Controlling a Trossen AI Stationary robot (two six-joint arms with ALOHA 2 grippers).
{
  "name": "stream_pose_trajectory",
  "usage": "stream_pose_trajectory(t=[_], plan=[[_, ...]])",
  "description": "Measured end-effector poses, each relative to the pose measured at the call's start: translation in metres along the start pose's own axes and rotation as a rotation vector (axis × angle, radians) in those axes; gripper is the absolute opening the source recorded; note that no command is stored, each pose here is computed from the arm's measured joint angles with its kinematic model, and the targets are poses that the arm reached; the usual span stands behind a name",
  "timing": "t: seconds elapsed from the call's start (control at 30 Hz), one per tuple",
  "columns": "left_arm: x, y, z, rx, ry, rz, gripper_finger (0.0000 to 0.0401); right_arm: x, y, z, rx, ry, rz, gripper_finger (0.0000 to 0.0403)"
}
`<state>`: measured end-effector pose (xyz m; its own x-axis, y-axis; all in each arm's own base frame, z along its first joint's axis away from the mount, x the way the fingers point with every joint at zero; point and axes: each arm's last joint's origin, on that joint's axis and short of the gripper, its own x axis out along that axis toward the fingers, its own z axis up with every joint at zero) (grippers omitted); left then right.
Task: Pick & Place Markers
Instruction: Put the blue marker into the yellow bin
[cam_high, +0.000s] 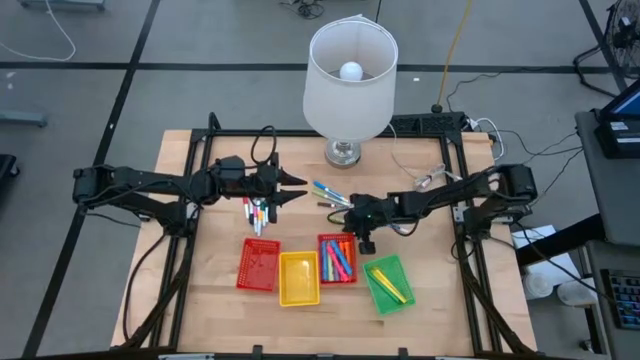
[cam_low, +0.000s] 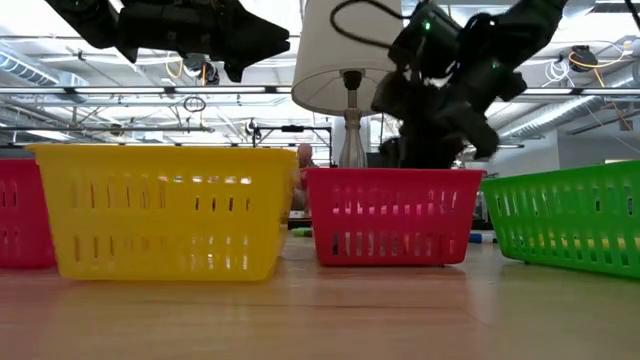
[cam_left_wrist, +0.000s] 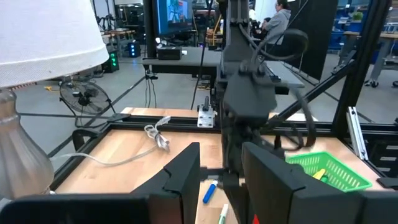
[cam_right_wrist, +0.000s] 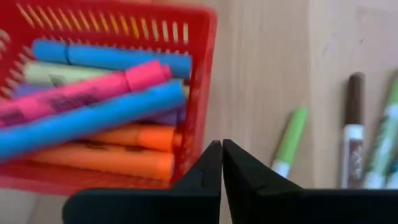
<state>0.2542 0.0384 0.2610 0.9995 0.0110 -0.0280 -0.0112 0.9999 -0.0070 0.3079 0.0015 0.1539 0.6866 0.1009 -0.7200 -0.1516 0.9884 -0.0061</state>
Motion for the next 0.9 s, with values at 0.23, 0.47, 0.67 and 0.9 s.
stream_pose_trajectory(t=[0.23, 0.47, 0.67, 0.9], plan=[[0.0, 0.0, 0.0, -0.001, 0.004, -0.006, 0.0124, 0.014, 0.006, -0.005, -0.012, 0.012, 0.017, 0.0001], [0.0, 0.0, 0.0, 0.0, 0.004, -0.007, 0.0125, 0.001, 0.023, 0.006, -0.026, -0.044, 0.099, 0.0001], [0.0, 0.0, 0.0, -0.003, 0.003, -0.007, 0.0124, -0.001, 0.034, 0.008, 0.003, -0.044, 0.171, 0.0001], [0.0, 0.0, 0.0, -0.005, 0.004, -0.009, 0.0125, -0.037, 0.048, 0.019, 0.104, -0.025, 0.15, 0.0]])
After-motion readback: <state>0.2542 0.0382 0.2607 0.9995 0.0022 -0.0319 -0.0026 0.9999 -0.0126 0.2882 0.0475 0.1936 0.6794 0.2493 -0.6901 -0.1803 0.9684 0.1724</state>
